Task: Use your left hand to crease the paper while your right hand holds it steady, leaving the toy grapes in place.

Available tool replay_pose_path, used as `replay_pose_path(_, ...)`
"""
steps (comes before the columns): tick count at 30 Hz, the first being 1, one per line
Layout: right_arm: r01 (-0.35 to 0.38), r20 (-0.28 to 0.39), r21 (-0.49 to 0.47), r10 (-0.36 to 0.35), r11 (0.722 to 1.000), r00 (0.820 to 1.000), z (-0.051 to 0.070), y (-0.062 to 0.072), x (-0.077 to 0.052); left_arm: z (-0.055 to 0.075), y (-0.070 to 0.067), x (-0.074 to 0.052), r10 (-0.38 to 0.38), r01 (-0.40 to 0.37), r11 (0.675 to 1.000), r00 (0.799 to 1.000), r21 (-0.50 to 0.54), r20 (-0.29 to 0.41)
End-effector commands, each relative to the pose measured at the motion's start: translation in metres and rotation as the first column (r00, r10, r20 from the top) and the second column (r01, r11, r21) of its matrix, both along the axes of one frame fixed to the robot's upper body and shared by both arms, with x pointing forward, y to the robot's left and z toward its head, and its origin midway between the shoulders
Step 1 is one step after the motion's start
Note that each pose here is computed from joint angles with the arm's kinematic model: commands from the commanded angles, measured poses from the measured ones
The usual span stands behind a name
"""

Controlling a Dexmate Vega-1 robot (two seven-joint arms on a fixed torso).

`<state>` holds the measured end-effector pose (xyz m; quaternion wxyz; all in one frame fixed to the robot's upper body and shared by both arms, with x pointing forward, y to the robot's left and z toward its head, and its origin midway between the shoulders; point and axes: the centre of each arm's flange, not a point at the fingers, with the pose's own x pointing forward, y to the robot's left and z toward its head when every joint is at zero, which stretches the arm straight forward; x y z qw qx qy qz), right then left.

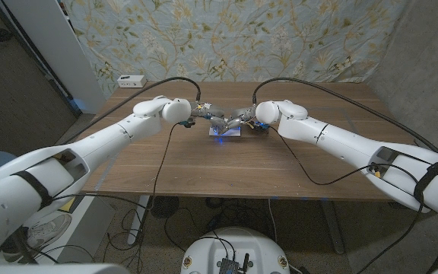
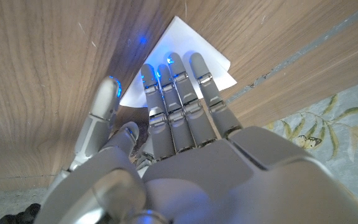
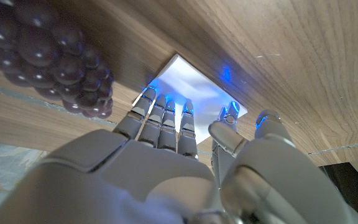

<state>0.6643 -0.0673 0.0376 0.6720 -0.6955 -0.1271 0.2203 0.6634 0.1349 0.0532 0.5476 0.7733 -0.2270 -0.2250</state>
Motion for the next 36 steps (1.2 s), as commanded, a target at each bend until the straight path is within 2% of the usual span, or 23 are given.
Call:
replay_pose_path(1, -0.002, -0.007, 0.005, 0.002, 1.0, 1.0, 0.002, -0.001, 0.004, -0.007, 0.003, 0.015, 0.066, -0.062, 0.997, 0.994, 0.05, -0.085)
replay_pose_path(8, -0.003, -0.011, 0.005, 0.003, 1.0, 1.0, 0.003, -0.001, 0.007, -0.011, 0.001, 0.022, 0.09, -0.08, 0.993, 0.989, 0.086, -0.114)
replay_pose_path(13, 0.004, -0.014, 0.0, -0.004, 1.0, 1.0, 0.004, -0.001, 0.01, -0.009, 0.001, 0.024, 0.088, -0.079, 0.994, 0.99, 0.081, -0.109)
replay_pose_path(19, 0.002, -0.021, -0.005, -0.002, 1.0, 1.0, 0.003, -0.001, 0.012, 0.0, 0.006, 0.018, 0.049, -0.05, 0.999, 0.999, -0.007, -0.019)
replay_pose_path(24, 0.001, -0.022, -0.01, -0.001, 1.0, 1.0, 0.002, -0.001, 0.011, 0.008, 0.011, 0.013, 0.043, -0.04, 0.998, 0.997, -0.05, 0.068)
replay_pose_path(36, -0.001, -0.018, -0.013, 0.001, 1.0, 1.0, 0.001, -0.002, 0.008, 0.012, 0.016, 0.012, 0.062, -0.054, 0.997, 0.987, -0.062, 0.148)
